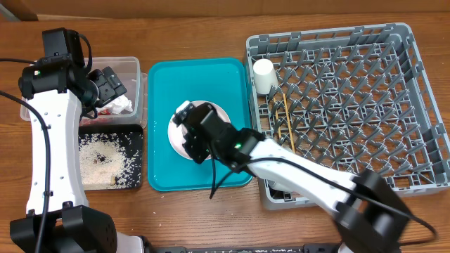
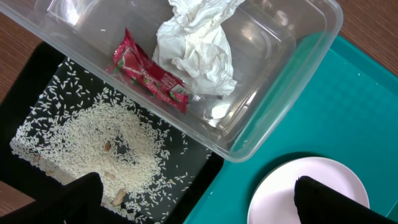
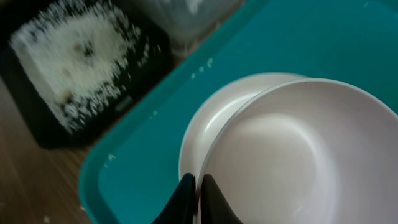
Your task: Sort waste into correct bins and load items into the dishwasher
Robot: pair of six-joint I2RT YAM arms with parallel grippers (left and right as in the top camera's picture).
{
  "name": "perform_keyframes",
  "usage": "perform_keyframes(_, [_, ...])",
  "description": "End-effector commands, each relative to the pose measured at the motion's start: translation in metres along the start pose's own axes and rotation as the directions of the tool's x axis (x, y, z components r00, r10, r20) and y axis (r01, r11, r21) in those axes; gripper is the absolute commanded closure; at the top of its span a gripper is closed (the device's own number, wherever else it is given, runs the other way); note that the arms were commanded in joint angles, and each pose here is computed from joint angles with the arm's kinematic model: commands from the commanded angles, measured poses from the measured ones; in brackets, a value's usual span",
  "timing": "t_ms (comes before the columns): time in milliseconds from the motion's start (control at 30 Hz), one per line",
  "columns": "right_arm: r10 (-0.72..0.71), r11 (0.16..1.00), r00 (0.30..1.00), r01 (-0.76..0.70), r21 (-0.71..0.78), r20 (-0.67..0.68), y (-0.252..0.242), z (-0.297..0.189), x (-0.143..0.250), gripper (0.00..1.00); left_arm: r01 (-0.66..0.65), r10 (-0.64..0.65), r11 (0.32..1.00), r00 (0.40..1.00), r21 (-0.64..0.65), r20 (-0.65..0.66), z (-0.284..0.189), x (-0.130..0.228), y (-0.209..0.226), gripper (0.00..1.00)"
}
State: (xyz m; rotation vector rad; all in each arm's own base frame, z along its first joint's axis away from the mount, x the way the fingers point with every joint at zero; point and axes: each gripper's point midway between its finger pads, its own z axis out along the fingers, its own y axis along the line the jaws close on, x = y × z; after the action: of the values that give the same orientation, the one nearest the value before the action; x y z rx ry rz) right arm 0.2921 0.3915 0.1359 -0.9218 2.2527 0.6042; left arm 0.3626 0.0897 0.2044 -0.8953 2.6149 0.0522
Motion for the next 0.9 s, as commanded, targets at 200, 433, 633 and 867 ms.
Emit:
perform_keyframes(200, [0.298, 0.924, 0.942, -0.243, -0.296, 0.157, -0.016, -0.109, -0.069, 0.96, 0.013, -0.013, 1.000, 1.000, 0.011, 0.018, -0.005, -0.006, -0.003, 0.00])
perform_keyframes(433, [0.431, 0.765, 0.899, -0.316, -0.561, 0.081, -0.046, -0.158, -0.077, 0.96, 0.013, -0.013, 1.000, 1.000, 0.011, 0.018, -0.005, -0.006, -0.003, 0.00])
perform_keyframes(633, [0.515, 0.734, 0.850, -0.367, -0.571, 0.116, -0.109, -0.188, -0.073, 0.96, 0.013, -0.013, 1.000, 1.000, 0.011, 0.018, -0.005, -0.006, -0.003, 0.00])
perform_keyframes(867, [0.596, 0.685, 0.793, -0.420, -0.596, 0.127, -0.158, -0.220, -0.060, 0.96, 0.013, -0.013, 1.000, 1.000, 0.011, 0.018, -0.005, -0.006, -0.003, 0.00])
